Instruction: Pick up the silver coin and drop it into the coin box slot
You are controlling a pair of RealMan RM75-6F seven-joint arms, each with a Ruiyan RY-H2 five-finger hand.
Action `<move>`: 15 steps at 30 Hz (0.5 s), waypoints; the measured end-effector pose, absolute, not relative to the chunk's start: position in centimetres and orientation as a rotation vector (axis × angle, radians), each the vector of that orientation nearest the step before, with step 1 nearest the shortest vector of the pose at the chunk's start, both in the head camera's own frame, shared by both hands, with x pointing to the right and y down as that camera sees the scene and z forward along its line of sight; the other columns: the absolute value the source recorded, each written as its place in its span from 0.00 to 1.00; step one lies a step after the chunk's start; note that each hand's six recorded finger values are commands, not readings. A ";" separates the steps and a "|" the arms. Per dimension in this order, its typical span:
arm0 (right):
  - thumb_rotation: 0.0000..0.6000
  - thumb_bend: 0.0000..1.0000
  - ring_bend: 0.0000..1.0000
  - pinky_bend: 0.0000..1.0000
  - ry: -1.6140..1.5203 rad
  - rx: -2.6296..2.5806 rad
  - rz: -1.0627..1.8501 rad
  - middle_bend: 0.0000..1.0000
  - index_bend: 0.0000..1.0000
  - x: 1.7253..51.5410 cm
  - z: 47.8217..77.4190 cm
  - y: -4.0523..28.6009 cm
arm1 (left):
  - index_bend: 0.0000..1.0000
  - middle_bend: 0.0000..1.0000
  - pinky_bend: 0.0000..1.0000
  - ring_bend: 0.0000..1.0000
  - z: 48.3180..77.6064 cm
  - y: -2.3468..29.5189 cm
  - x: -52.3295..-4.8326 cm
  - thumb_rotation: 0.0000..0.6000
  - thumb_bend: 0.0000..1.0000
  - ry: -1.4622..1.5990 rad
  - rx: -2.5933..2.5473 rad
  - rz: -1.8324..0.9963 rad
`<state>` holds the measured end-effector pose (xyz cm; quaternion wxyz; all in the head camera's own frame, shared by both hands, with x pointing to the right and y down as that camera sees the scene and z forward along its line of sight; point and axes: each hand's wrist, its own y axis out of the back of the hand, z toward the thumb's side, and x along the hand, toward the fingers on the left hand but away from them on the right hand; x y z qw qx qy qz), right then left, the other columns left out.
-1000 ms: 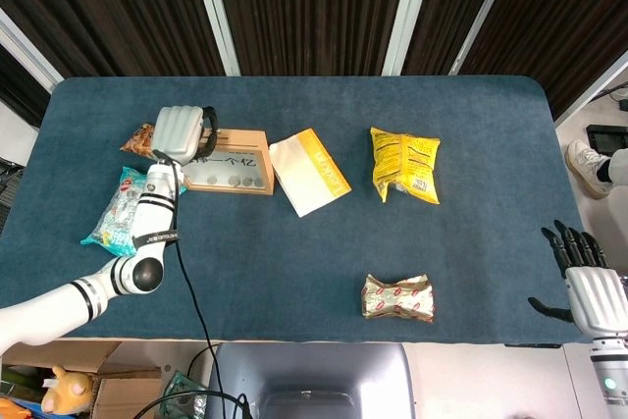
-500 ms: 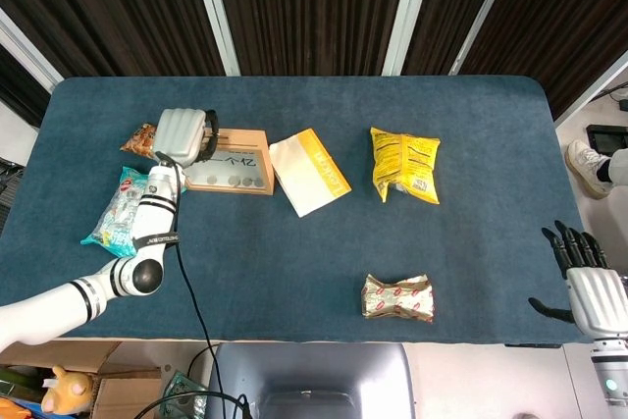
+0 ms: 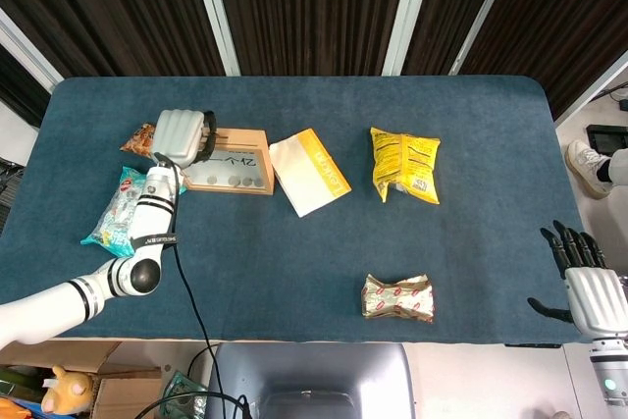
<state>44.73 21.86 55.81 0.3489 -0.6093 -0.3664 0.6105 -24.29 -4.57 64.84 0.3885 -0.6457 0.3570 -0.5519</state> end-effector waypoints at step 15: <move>1.00 0.17 0.00 0.00 -0.949 -1.578 1.580 0.00 0.00 44.7 55.7 21.9 | 0.22 1.00 1.00 1.00 62.9 -4.3 -24.4 1.00 0.46 0.962 -1.613 -1.312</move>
